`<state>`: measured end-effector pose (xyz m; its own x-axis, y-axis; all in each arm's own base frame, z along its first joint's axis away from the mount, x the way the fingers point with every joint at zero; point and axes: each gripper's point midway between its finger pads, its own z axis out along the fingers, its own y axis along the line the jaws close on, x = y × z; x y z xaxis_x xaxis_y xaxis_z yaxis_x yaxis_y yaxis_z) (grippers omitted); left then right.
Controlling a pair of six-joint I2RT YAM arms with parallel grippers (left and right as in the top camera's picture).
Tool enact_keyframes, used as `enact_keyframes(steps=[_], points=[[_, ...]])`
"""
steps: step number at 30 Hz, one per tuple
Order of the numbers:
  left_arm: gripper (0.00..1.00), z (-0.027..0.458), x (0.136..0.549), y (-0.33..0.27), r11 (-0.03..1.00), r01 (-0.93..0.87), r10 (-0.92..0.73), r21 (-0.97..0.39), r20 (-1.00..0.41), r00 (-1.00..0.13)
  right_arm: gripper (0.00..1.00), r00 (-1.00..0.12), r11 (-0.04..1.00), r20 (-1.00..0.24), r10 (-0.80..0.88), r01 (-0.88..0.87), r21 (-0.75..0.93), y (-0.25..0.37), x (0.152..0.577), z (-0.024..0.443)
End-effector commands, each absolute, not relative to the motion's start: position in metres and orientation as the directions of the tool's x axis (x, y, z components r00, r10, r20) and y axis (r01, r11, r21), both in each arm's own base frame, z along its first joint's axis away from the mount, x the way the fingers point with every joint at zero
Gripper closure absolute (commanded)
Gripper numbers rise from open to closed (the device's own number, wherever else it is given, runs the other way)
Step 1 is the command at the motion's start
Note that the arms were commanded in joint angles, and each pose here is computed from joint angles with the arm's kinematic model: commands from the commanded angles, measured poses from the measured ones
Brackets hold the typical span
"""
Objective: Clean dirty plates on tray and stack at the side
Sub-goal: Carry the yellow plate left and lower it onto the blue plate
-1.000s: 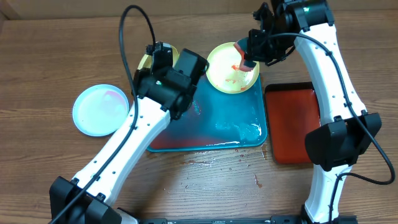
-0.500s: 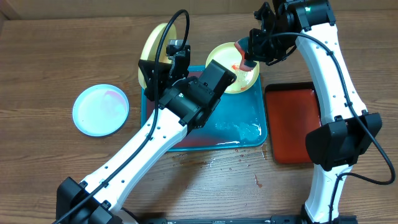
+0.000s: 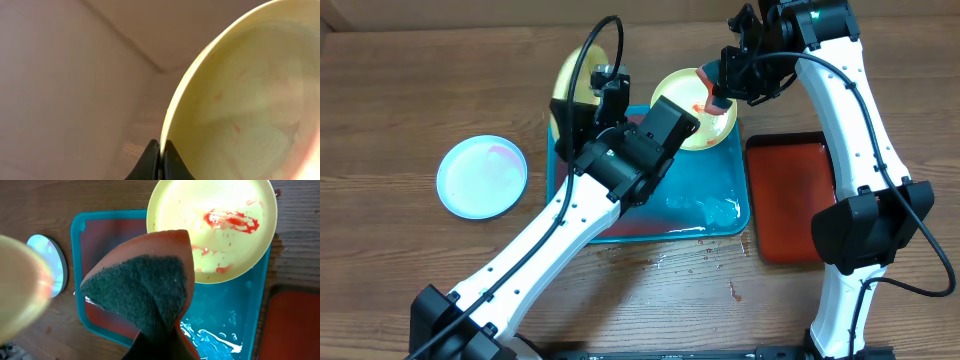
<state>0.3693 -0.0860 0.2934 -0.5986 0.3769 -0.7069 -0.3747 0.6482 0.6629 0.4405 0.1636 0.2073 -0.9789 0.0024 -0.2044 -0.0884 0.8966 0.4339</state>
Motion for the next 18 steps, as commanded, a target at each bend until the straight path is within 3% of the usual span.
enact_keyframes(steps=[1, 4, 8, 14, 18], points=[[0.96, 0.252, 0.374, -0.115, 0.847, -0.054, 0.35, 0.529, -0.63, -0.694, 0.96, -0.97, 0.889, -0.243, 0.007, -0.106, 0.446, 0.164, 0.438, 0.226], [0.96, 0.216, 0.369, -0.124, 0.943, 0.094, 0.267, 0.32, -0.554, -0.789, 0.96, -0.971, 0.889, -0.239, 0.006, -0.104, 0.446, 0.164, 0.437, 0.226], [0.96, 0.201, 0.371, -0.105, 0.986, 0.083, 0.144, 0.142, -0.499, -0.854, 0.96, -0.972, 0.89, -0.234, 0.006, -0.102, 0.445, 0.164, 0.436, 0.225], [0.96, 0.191, 0.375, -0.039, 0.995, -0.084, -0.095, -0.044, -0.424, -0.901, 0.96, -0.974, 0.89, -0.227, 0.005, -0.099, 0.445, 0.163, 0.434, 0.225], [0.96, 0.188, 0.37, 0.032, 0.958, -0.279, -0.281, -0.063, -0.394, -0.875, 0.96, -0.974, 0.89, -0.227, 0.005, -0.099, 0.445, 0.163, 0.434, 0.225]])
